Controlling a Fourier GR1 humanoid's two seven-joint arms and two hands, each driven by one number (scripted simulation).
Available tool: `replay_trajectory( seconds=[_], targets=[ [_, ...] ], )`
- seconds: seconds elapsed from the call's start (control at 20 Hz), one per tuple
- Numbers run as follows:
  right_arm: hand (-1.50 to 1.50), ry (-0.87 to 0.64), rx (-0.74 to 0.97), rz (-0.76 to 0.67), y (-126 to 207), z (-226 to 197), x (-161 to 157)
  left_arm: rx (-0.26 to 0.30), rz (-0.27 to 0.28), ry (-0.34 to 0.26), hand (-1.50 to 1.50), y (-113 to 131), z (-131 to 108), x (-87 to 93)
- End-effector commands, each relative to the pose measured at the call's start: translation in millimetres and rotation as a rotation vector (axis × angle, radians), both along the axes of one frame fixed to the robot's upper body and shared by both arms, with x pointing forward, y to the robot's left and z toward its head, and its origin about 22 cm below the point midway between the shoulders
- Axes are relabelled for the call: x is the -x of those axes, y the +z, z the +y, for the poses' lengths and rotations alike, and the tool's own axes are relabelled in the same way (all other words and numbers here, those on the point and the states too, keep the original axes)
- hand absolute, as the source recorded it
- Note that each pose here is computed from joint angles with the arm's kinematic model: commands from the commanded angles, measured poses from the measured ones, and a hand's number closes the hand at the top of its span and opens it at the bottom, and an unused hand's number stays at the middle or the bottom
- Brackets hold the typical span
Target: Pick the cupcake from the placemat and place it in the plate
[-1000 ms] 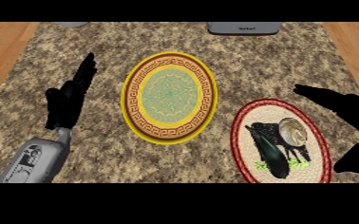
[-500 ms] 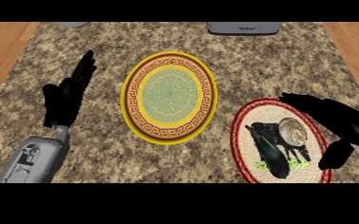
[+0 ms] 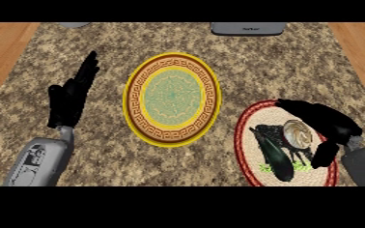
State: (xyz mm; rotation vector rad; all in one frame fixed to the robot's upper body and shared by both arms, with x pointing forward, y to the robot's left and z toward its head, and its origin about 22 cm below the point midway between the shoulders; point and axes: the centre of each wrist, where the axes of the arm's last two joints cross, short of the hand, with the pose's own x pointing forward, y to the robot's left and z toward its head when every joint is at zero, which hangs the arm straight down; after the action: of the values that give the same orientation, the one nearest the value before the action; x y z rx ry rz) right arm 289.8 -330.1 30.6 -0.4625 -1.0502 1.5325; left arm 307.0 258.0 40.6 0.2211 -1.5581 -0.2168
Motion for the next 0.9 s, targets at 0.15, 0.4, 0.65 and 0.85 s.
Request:
replay_trajectory(
  seconds=[0.15, 0.4, 0.65, 0.85],
  targets=[
    [-1.5, -0.002, 0.03, 0.017, -13.5, -22.4, -8.5, 0.021, -0.012, -0.007, 0.0, -6.2, -18.3, 9.4],
    [1.5, 0.017, -0.019, -0.096, -30.3, -25.7, -15.4, 0.021, 0.016, -0.011, 0.0, -7.7, 0.0, 10.4],
    [1.5, 0.016, -0.026, -0.121, -25.6, 5.7, -23.5, 0.007, -0.011, -0.006, 0.0, 9.0, 2.2, 10.6],
    [1.5, -0.002, -0.076, -0.178, -21.4, -9.5, -8.5, -0.005, 0.002, -0.002, 0.0, 3.1, 6.7, 10.9]
  ],
)
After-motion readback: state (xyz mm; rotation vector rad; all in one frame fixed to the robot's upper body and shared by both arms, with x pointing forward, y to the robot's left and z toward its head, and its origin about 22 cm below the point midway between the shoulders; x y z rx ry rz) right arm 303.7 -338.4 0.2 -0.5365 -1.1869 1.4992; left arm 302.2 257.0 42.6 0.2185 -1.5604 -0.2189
